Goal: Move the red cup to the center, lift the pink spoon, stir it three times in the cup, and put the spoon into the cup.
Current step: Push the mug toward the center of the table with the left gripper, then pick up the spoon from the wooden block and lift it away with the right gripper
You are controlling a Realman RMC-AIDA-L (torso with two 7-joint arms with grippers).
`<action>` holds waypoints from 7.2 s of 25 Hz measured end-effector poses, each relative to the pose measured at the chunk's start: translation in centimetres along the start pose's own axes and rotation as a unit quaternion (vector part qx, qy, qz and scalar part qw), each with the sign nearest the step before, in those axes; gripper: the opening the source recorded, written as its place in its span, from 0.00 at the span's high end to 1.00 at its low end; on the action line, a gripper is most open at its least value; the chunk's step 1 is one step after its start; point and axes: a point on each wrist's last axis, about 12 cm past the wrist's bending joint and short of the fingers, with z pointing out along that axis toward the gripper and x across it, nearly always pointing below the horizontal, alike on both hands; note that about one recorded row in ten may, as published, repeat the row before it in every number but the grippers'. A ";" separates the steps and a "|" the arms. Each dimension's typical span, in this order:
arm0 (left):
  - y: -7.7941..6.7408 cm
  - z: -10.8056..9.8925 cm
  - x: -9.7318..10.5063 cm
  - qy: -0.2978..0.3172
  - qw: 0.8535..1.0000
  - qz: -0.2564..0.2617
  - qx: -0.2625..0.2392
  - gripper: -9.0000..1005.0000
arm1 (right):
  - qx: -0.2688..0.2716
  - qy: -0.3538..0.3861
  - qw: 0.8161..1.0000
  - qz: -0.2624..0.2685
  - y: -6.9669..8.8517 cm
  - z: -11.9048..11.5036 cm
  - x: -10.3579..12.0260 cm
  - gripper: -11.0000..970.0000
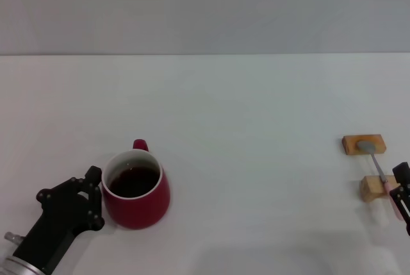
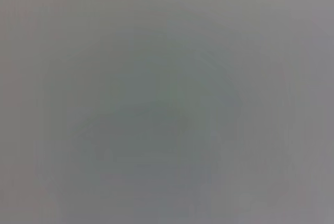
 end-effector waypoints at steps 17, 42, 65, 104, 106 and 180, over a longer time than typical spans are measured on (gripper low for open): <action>0.2 0.4 0.2 0.014 1.000 0.006 -0.004 0.99 | -0.003 0.000 1.000 0.001 0.1 0.0 0.0 0.15; -1.7 1.4 0.2 0.016 0.999 0.028 0.036 0.99 | -0.006 0.001 1.000 0.002 0.2 0.2 0.1 0.15; -3.2 2.0 0.0 0.012 0.997 0.019 0.069 0.99 | -0.010 0.002 1.000 0.002 0.2 0.1 0.1 0.15; -4.3 2.8 -0.2 0.013 0.995 0.012 0.097 0.99 | -0.013 0.002 1.000 0.002 0.3 0.1 0.1 0.15; -4.4 2.7 -0.2 0.013 0.995 0.013 0.100 0.99 | -0.013 0.002 1.000 0.002 0.3 0.1 0.1 0.15; 6.2 -3.8 -1.2 -0.049 0.985 0.013 -0.163 0.14 | 0.097 0.096 0.991 -0.005 -1.9 -3.4 1.7 0.15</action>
